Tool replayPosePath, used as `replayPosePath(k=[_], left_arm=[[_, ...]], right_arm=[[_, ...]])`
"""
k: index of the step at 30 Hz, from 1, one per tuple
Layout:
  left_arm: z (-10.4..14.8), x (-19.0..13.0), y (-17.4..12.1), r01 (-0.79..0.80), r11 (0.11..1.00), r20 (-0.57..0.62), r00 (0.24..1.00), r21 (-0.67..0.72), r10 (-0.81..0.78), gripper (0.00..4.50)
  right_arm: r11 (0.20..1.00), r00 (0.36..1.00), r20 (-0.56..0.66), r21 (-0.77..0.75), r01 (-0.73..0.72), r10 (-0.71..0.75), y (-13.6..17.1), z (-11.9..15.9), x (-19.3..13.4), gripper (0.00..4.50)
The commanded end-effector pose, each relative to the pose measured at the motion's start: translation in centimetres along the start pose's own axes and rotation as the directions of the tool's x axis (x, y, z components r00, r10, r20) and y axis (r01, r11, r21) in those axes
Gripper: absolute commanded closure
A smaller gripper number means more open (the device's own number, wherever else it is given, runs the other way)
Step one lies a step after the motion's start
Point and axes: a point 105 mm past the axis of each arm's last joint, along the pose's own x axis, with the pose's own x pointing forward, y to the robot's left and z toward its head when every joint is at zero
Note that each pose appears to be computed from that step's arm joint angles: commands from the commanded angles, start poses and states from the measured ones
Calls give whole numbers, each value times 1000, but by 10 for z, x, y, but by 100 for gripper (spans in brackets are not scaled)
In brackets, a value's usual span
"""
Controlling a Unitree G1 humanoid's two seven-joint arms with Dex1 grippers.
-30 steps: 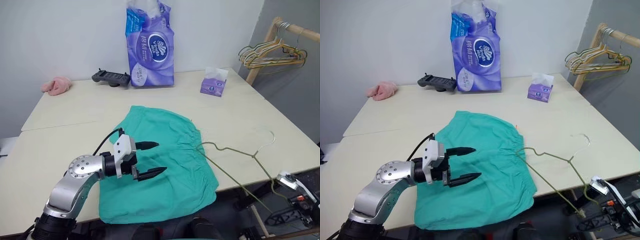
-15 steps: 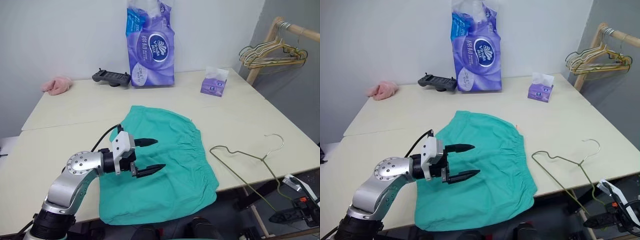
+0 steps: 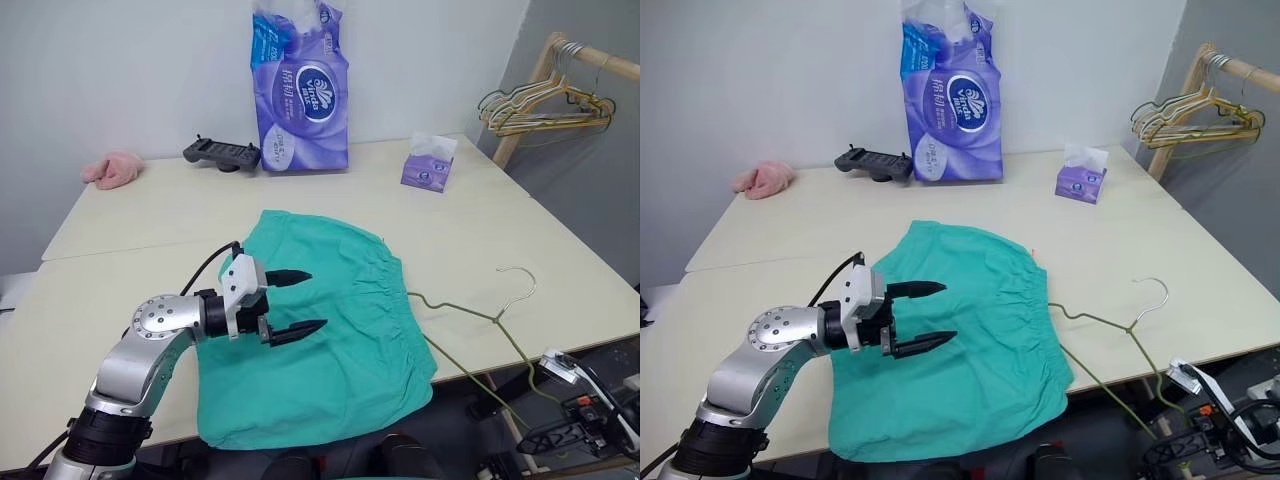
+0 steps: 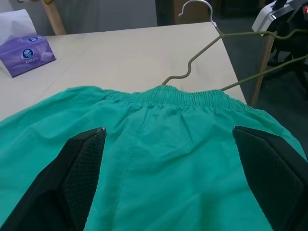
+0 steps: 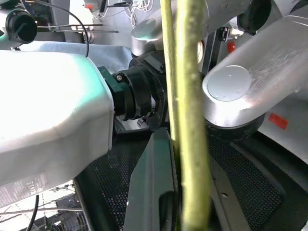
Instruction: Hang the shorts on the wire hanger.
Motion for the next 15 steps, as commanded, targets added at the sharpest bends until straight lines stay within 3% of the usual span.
replayPosePath(k=[1, 9, 15], left_arm=[[10, -3, 6, -13, 998, 11, 1000, 55, 13, 3], [12, 0, 9, -11, 996, 13, 1000, 84, 10, 3], [12, -2, 12, -22, 995, 7, 1000, 100, 22, 3]], right_arm=[[999, 998, 51, -36, -20, 21, 7, 18, -1, 450], [998, 997, 75, -44, -33, 36, 5, 51, 14, 450], [999, 998, 65, -30, -23, 25, -7, 59, 21, 450]])
